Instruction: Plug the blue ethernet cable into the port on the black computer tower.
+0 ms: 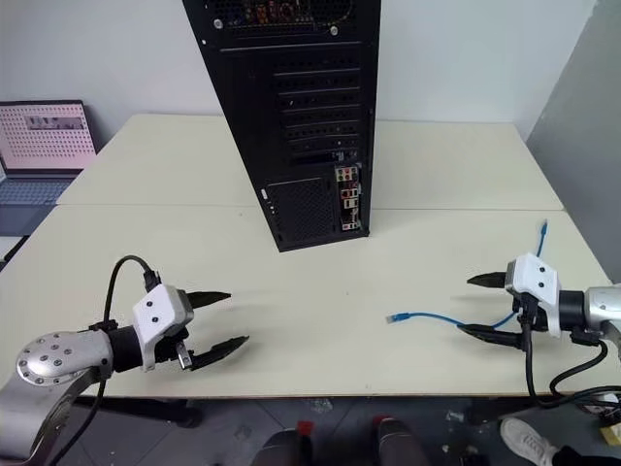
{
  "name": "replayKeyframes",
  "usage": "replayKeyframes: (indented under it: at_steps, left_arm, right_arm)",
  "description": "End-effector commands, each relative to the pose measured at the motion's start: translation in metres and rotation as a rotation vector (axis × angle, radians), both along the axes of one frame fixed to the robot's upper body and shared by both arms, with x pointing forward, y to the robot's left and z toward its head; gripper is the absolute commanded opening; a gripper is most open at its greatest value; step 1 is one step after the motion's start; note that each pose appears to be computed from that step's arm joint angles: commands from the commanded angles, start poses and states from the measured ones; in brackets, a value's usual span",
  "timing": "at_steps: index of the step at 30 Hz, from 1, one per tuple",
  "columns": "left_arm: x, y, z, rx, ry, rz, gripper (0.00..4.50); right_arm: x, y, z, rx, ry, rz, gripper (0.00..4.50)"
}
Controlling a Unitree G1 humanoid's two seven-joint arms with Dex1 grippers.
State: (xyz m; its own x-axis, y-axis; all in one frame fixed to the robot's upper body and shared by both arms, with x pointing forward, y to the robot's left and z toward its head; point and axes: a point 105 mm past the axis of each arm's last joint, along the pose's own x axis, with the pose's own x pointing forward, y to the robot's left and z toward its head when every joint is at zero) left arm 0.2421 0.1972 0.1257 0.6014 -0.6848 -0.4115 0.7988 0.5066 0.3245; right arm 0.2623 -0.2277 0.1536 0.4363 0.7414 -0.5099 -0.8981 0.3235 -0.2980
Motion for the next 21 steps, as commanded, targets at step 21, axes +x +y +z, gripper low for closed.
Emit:
replayKeyframes:
  at_steps: [21]
  left_arm:
    - [-0.018, -0.042, -0.003, 0.009, 0.014, -0.208, 4.48]
  right_arm:
    - [0.022, 0.039, -0.033, -0.061, -0.008, 0.121, 4.50]
